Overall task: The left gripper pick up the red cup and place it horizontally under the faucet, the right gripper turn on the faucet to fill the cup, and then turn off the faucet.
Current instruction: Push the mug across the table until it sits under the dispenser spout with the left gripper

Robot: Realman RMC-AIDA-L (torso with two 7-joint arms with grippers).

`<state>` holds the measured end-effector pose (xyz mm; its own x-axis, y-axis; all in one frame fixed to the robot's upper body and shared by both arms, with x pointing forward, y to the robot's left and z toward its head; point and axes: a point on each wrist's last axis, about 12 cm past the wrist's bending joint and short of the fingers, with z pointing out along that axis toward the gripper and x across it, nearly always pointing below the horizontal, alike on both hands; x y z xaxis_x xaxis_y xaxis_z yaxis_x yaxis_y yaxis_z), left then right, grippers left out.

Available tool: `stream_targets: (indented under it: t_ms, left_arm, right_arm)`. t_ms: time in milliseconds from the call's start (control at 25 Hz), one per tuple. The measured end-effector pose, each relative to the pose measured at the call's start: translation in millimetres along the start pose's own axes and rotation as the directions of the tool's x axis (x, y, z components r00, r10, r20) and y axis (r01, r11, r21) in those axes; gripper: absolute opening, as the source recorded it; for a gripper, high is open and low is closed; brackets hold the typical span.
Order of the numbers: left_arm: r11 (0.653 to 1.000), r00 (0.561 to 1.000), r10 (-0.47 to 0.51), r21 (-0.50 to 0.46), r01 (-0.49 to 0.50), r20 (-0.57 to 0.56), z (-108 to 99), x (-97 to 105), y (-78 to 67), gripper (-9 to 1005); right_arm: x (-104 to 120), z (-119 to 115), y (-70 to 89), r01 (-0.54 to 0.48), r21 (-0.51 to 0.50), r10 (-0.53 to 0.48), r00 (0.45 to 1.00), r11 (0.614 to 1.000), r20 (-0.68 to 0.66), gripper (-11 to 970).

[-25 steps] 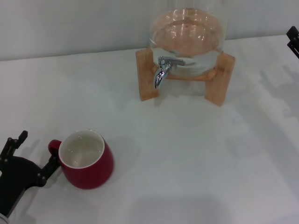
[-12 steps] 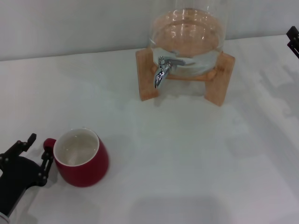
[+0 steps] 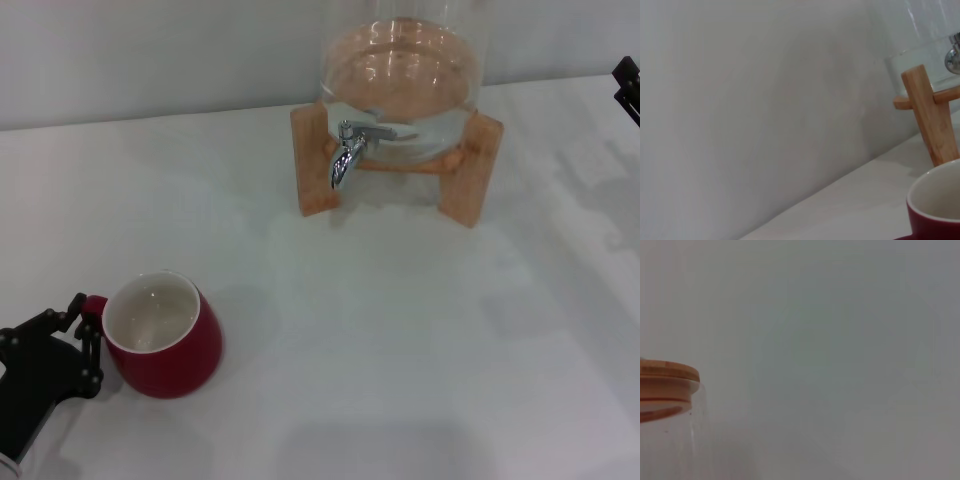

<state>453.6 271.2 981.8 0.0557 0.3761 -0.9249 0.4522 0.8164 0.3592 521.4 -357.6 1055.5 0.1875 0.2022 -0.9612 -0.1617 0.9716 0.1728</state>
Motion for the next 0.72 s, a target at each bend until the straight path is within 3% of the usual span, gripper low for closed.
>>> stream_targets:
  t_ms: [40,720]
  left_arm:
    - [1.0,1.0,0.001,0.0,-0.001,-0.001,0.8,-0.1,0.2,91]
    - [0.999,0.999,0.021,0.037,-0.022,0.03,14.8,-7.7,0.8,91]
  right_arm:
    - [0.0,0.0,0.0,0.0,0.0,0.0,1.0,1.0,0.0,827]
    - [-0.4,0.0,-0.4,-0.004,0.004,0.004,1.0,1.0,0.004,827]
